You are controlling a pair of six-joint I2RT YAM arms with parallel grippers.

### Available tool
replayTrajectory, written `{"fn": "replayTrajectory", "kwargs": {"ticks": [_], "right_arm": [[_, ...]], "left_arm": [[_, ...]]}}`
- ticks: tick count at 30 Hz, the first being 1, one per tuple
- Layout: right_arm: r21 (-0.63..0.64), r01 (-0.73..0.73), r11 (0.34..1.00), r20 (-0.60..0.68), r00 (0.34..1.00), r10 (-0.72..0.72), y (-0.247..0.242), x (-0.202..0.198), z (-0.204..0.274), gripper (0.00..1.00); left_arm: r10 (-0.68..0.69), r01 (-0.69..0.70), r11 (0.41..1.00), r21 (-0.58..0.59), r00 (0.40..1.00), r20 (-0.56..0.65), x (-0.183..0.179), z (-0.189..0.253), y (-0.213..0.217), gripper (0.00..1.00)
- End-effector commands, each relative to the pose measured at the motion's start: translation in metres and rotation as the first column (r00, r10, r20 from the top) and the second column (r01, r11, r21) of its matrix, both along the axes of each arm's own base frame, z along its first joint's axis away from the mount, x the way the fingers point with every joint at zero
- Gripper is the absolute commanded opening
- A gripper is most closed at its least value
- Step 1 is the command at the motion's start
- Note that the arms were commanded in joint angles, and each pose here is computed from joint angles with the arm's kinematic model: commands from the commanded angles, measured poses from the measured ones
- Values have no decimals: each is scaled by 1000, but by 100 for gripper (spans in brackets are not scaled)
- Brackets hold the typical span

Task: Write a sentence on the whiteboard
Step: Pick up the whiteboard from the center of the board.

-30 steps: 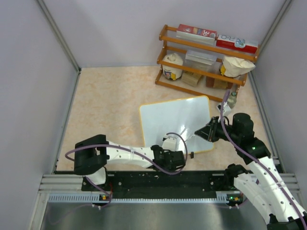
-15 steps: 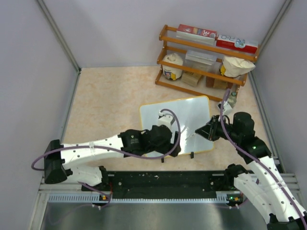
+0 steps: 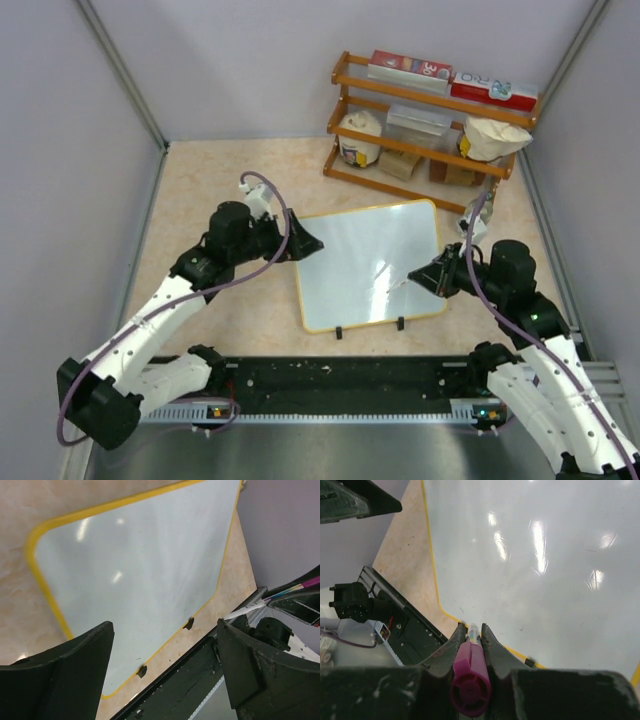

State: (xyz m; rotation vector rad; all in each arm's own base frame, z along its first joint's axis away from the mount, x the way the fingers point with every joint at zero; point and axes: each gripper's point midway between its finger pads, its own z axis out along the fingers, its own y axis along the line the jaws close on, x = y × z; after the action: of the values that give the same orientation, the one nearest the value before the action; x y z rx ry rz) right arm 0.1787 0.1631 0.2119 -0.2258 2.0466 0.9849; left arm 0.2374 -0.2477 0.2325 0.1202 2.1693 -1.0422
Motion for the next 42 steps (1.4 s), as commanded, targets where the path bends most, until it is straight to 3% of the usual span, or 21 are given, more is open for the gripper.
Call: {"fn": "replayTrajectory", "kwargs": {"ticks": [1,17,34,42], "right_arm": [[19,7,1000,13,1000,-7,-1,-1,3,0],[23,-2,1000,19,1000,2,1,-1,0,0],[17,-16,1000,19,1000,16,2,0,6,0],[15,14,1000,86,996,-15,-3,2,18,0]], "left_arm": [[-30,32,996,-87,999,19,1,9,27,87],[39,-42,994,-97,999,-25,12,-31,82,87],[-3,-2,996,-90,998,-63,13,-42,80,87],[-20,16,996,-85,999,-44,25,-42,79,86]]}}
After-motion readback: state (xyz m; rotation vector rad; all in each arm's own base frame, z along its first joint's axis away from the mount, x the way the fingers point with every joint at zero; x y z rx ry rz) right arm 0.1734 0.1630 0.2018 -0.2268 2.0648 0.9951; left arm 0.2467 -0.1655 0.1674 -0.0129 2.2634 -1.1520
